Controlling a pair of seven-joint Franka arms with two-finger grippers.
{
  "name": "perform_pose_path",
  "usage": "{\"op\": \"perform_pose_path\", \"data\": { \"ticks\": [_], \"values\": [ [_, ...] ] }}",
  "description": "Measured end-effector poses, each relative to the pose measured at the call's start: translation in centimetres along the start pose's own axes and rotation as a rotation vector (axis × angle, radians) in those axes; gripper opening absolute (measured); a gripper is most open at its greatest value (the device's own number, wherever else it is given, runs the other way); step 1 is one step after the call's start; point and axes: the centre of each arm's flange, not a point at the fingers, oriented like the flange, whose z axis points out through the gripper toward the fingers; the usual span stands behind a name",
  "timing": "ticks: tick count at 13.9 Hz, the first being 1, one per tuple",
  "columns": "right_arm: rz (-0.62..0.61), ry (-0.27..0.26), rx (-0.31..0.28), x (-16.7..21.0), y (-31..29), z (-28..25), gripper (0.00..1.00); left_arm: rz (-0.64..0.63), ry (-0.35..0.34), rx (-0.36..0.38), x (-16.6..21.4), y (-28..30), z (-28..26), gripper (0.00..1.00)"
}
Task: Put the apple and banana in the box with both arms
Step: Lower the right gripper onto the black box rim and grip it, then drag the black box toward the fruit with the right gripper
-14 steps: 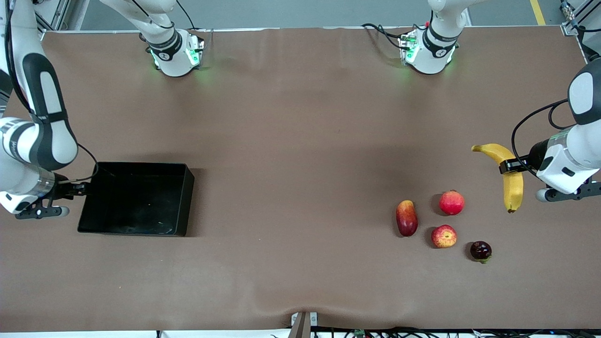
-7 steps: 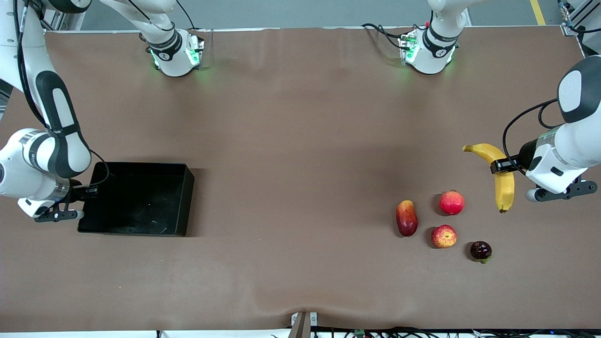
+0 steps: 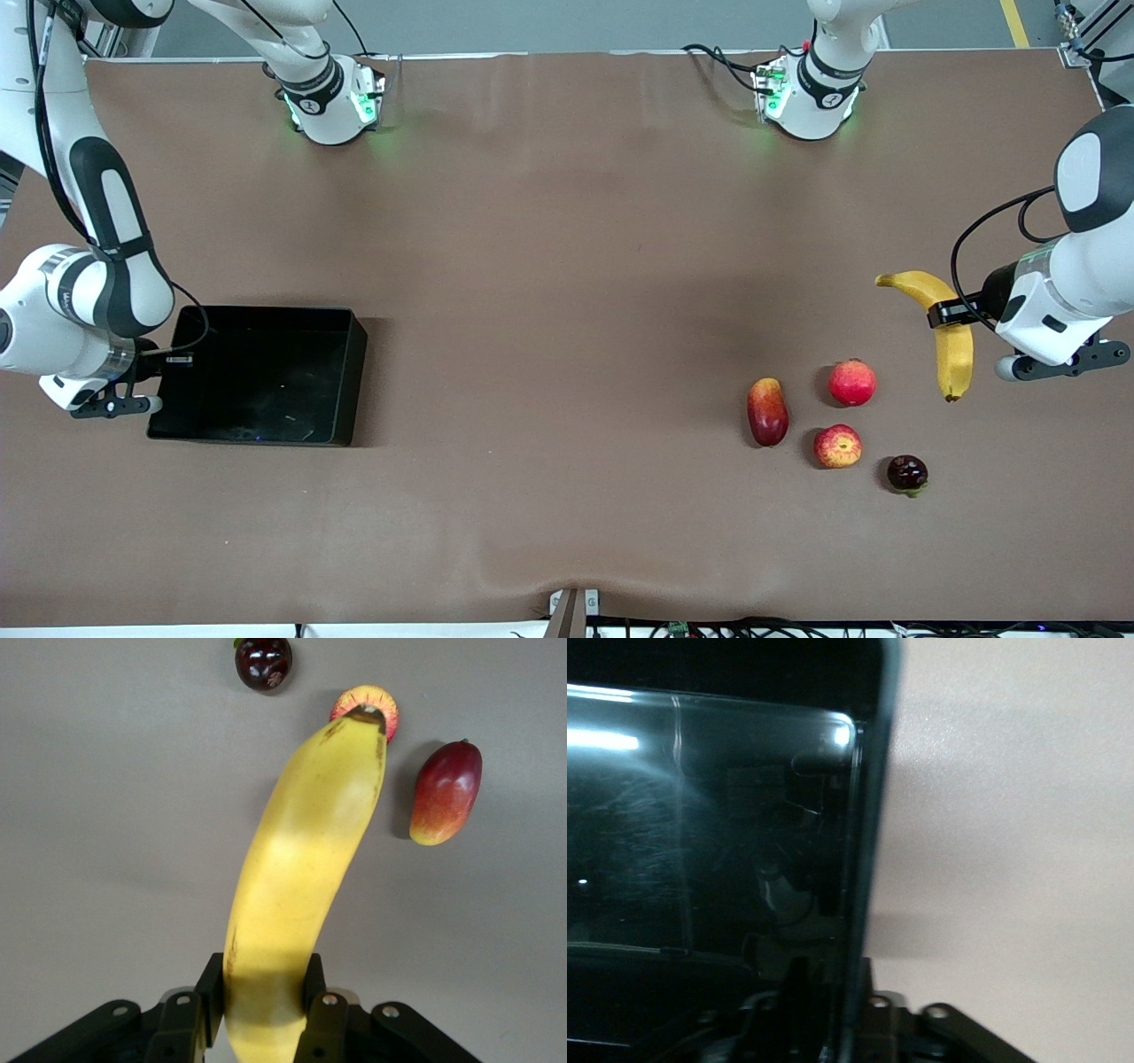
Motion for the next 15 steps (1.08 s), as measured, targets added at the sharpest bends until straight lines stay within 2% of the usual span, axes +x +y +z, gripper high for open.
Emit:
{"op": "perform_pose_path", "data": {
  "ticks": [2,6,10,13,15],
  "values": [
    [0.001,0.025,-0.004,0.8,-0.3,-1.0,0.04,-0.001,0.0,0.0,0.0,-0.1,0.0,0.39],
    [-0.069,0.016,0.003,2.7,-5.2,-6.5,0.04,-0.005,0.0,0.0,0.1,-0.3,0.0,0.39],
    [-0.105,-0.004,0.036,3.1,-17.0,-11.8,0.04,-0.005,-0.001,0.001,0.1,-0.3,0.0,0.39],
    [-0.101,-0.011,0.115,2.8,-27.0,-12.7,0.04,-0.007,-0.002,0.003,0.1,-0.5,0.1,0.39],
    [-0.051,-0.024,0.129,2.1,-34.1,-12.6,0.04,-0.008,-0.002,0.004,0.1,-0.5,0.1,0.39]
  ]
}}
